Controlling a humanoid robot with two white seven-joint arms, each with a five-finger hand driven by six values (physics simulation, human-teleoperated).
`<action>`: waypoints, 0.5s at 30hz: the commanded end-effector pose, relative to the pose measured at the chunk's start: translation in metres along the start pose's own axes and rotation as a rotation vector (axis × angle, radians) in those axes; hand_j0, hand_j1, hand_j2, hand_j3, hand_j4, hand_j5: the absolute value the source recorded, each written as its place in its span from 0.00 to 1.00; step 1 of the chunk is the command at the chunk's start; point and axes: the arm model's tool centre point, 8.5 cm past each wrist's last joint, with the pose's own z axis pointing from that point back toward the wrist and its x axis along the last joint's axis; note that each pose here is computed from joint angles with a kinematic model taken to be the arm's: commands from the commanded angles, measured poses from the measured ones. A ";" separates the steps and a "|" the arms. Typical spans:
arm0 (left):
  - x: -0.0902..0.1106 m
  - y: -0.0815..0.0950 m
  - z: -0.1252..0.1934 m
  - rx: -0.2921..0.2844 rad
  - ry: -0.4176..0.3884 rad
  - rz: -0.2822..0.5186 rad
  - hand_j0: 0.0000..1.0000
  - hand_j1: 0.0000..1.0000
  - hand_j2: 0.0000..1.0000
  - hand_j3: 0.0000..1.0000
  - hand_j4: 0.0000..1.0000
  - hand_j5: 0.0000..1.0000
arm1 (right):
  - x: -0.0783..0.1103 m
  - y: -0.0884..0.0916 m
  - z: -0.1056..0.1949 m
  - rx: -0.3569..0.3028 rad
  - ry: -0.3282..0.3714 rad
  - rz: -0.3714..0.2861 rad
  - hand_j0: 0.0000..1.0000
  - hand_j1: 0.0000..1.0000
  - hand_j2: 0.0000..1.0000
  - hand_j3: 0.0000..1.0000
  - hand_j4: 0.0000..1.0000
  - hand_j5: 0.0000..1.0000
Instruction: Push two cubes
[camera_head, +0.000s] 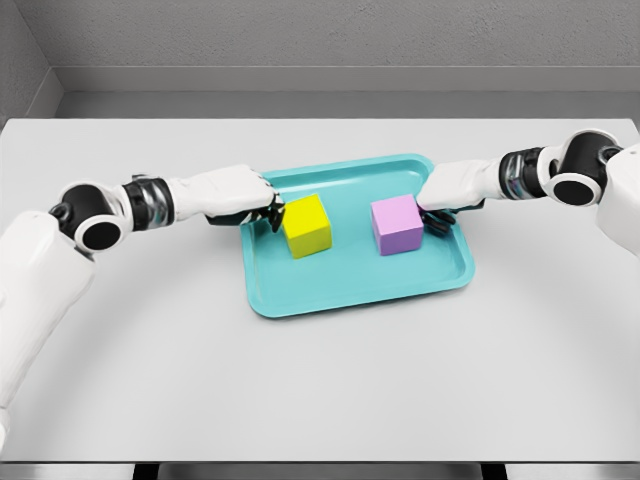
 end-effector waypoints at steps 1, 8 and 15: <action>-0.002 -0.004 0.001 -0.029 0.009 -0.031 0.41 0.41 0.41 0.41 0.41 0.41 | 0.001 -0.002 -0.001 -0.005 -0.003 -0.001 0.13 0.13 0.13 0.13 0.13 0.13; -0.002 -0.005 0.001 -0.030 0.009 -0.031 0.41 0.41 0.41 0.41 0.41 0.41 | 0.004 -0.005 -0.005 -0.011 -0.012 0.003 0.13 0.13 0.13 0.13 0.13 0.13; -0.002 -0.006 0.002 -0.033 0.011 -0.031 0.41 0.41 0.41 0.41 0.41 0.41 | 0.006 -0.006 -0.007 -0.012 -0.018 0.002 0.13 0.13 0.13 0.13 0.13 0.13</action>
